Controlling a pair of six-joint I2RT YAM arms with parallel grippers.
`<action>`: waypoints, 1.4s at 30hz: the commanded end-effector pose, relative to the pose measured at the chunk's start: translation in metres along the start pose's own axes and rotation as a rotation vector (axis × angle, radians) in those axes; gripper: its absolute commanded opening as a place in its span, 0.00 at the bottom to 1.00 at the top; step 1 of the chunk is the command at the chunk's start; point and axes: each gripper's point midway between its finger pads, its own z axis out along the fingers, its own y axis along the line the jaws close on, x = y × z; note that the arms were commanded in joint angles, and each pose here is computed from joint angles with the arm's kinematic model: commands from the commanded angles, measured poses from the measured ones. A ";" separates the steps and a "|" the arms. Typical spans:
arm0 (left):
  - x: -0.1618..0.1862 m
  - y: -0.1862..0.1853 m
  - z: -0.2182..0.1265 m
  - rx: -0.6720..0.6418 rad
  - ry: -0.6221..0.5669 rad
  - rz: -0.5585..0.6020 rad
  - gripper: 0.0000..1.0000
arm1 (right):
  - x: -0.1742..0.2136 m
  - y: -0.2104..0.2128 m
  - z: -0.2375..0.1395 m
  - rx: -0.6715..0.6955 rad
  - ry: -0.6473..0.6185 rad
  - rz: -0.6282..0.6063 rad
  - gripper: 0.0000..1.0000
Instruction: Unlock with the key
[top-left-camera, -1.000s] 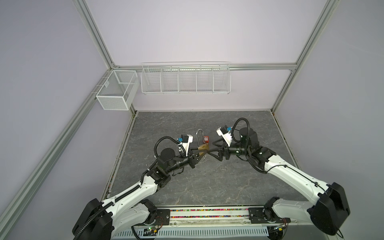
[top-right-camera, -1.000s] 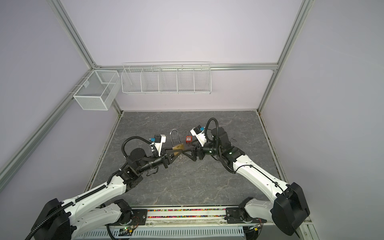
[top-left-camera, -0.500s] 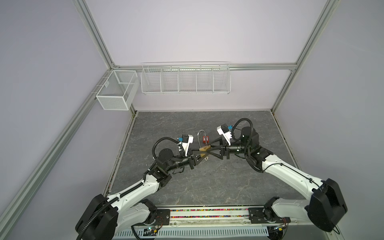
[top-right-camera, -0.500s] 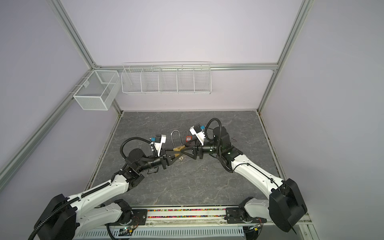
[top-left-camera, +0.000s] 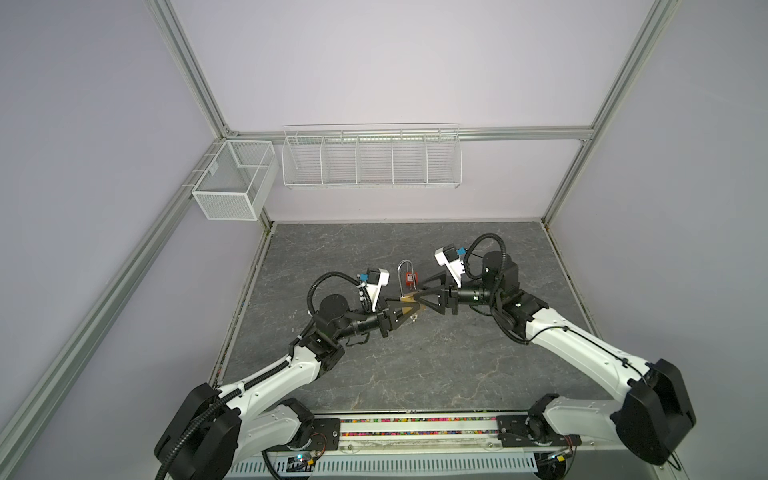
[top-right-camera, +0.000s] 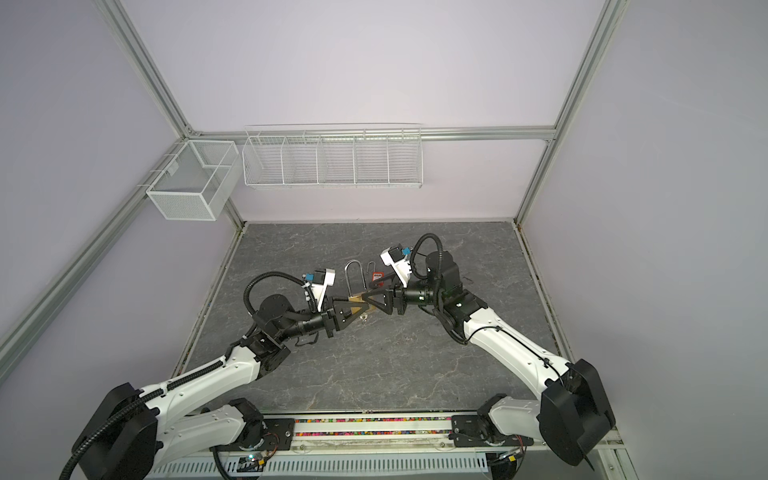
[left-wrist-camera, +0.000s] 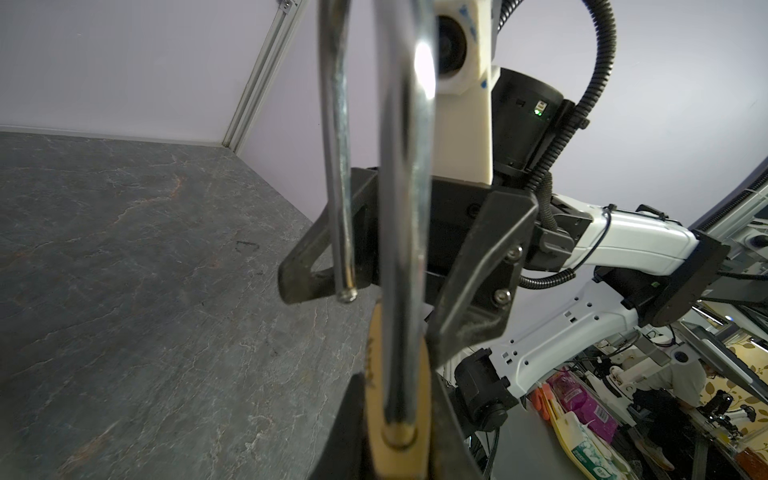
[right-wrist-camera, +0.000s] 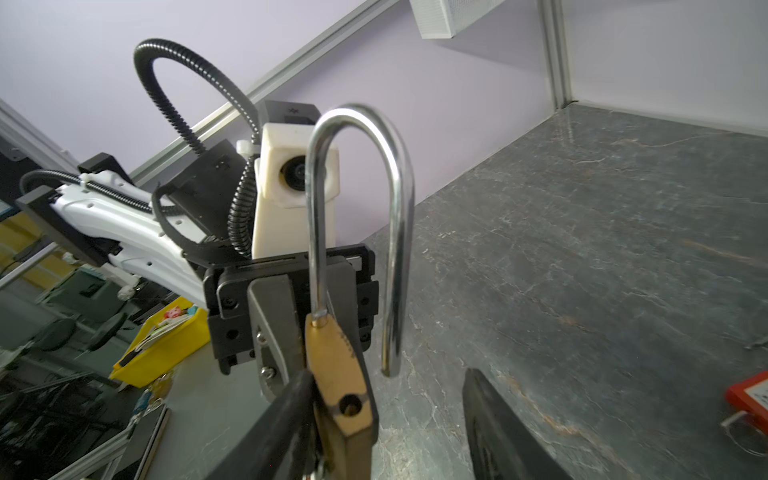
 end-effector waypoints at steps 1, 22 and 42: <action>-0.026 -0.043 0.001 0.151 -0.031 0.109 0.00 | -0.017 -0.033 -0.012 0.179 -0.047 -0.007 0.58; -0.024 -0.050 -0.001 0.170 0.002 0.116 0.00 | -0.023 -0.012 -0.028 0.106 -0.064 -0.088 0.59; -0.026 -0.056 0.001 0.206 0.015 0.106 0.00 | -0.034 0.013 -0.010 -0.079 -0.060 -0.105 0.57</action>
